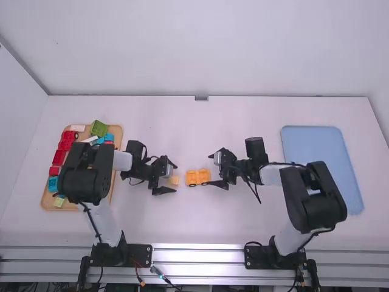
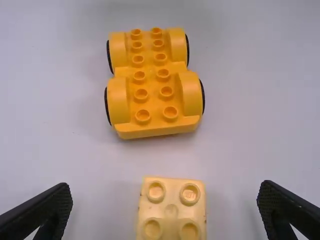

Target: Assemble lego blocks to make yellow taxi

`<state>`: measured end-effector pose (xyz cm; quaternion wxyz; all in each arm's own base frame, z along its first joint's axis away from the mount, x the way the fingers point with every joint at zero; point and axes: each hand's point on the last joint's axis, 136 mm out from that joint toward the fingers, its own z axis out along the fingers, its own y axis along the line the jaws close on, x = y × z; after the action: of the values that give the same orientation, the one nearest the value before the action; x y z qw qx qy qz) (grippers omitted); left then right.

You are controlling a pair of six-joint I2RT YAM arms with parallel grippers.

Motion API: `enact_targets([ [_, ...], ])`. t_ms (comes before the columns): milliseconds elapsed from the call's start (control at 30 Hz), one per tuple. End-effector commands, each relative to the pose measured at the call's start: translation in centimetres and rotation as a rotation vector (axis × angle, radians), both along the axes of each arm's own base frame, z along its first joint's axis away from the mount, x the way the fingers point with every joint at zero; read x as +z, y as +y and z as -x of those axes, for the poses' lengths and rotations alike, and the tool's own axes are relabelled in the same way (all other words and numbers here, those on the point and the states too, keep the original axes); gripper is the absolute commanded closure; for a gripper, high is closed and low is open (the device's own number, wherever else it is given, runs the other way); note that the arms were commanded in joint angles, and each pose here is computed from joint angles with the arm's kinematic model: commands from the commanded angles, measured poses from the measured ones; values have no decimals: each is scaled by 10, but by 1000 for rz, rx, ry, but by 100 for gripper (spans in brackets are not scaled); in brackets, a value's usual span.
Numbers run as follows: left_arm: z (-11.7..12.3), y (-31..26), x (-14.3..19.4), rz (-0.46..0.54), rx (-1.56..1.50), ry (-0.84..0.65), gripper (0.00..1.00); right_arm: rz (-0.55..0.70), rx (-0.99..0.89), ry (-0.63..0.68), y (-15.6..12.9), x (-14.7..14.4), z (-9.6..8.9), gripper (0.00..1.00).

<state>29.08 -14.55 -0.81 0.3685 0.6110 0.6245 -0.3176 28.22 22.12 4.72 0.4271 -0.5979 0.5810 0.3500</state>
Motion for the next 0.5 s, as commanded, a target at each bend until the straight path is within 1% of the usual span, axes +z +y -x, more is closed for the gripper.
enact_targets([
  [0, -1, -4, 3, 36, -5, 7, 1, -59, 36, 25, 0, 1, 3, 1],
  [133, -1, -1, -1, 10, -2, 12, 1, -78, 78, 10, 4, -2, 8, 1],
  [200, -1, -1, -2, 12, -2, 15, 16, -73, 84, 18, 7, -5, 7, 1],
  [233, -1, -1, -3, 13, -2, 16, 21, -70, 88, 20, 8, -7, 7, 1],
  [267, -1, -1, -4, 13, -1, 19, 23, -67, 91, 22, 10, -8, 8, 1],
  [333, 1, 0, -7, -3, 2, 30, 34, -58, 101, 23, 14, -10, 8, 1],
  [433, 2, 2, -11, -26, 5, 38, 36, -38, 103, 22, 18, -15, 8, 1],
  [467, 2, 3, -11, -27, 5, 38, 40, -36, 106, 22, 19, -15, 8, 1],
])
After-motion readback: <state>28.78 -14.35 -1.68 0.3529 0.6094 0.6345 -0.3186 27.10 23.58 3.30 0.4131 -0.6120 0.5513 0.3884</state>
